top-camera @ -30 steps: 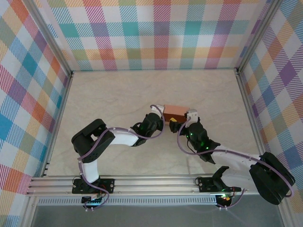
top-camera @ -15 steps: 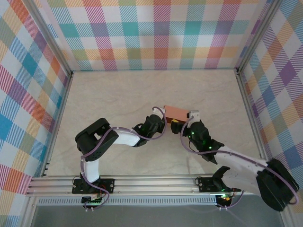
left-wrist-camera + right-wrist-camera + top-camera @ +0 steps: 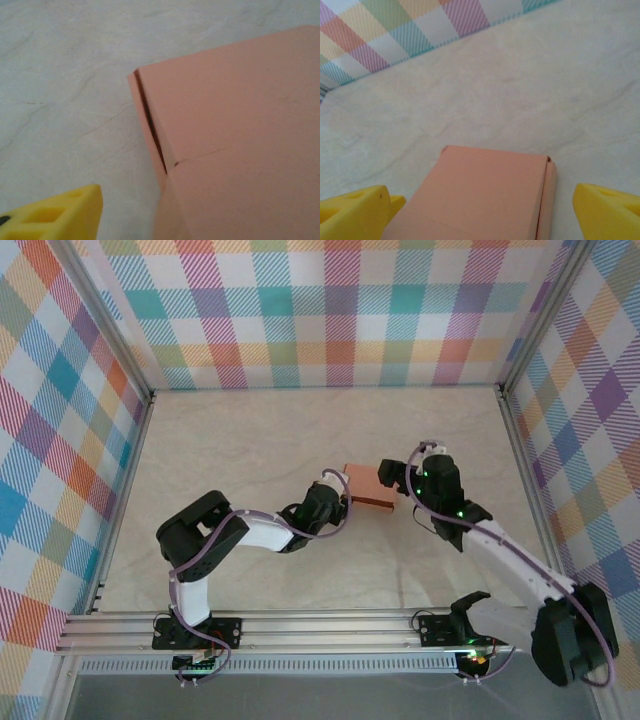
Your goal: Fold the paper box
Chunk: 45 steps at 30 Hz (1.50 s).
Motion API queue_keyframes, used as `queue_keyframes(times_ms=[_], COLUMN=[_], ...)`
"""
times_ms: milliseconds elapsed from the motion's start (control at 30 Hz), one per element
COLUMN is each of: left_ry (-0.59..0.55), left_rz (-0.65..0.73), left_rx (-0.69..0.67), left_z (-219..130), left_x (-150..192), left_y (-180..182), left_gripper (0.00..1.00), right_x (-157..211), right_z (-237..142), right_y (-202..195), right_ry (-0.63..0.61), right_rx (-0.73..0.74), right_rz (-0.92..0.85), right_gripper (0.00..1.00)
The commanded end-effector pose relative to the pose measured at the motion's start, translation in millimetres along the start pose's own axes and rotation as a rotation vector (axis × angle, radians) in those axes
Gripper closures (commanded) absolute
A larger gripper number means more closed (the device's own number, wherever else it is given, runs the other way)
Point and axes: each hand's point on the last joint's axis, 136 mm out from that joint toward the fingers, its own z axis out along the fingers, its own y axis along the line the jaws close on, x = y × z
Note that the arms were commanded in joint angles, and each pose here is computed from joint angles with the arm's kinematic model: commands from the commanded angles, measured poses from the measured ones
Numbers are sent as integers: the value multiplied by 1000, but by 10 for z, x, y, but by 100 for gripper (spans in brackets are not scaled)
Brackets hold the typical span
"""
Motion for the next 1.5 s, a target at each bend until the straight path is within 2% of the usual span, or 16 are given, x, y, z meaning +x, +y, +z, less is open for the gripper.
queue_keyframes(times_ms=[0, 100, 133, 233, 400, 467, 567, 667, 733, 800, 1033, 1300, 1467], left_ry=[-7, 21, 23, 17, 16, 15, 109, 195, 268, 326, 437, 470, 463], left_rz=[1, -1, -1, -15, -90, -179, -325, -413, -447, -461, -655, -734, -805], left_rx=[37, 75, 87, 165, 304, 291, 280, 260, 238, 225, 282, 320, 352], left_z=[-230, -410, -483, -672, -823, -785, -584, -356, -204, -78, 199, 257, 265], left_x=[-56, -36, -58, -168, -478, -606, -631, -559, -452, -357, -136, 11, 58], left_y=[-51, -68, -72, -145, -284, -218, -116, -72, -46, -35, 32, 21, 50], left_gripper=[24, 13, 5, 0, 0, 0, 0, 10, 27, 33, 47, 63, 67], right_x=[289, 406, 449, 573, 799, 884, 984, 1044, 1059, 1029, 927, 908, 871], right_z=[156, 325, 378, 520, 700, 745, 780, 804, 804, 794, 724, 707, 709], right_y=[-48, -127, -153, -222, -350, -408, -481, -513, -505, -468, -382, -352, -358], right_ry=[179, 245, 267, 315, 381, 401, 416, 420, 424, 411, 385, 384, 377], right_rx=[14, 41, 47, 62, 88, 100, 111, 104, 89, 61, -41, -112, -146], right_rz=[85, 132, 146, 168, 165, 147, 112, 101, 104, 112, 200, 284, 336], right_gripper=[7, 7, 8, 10, 22, 23, 23, 28, 29, 29, 19, 18, 17])
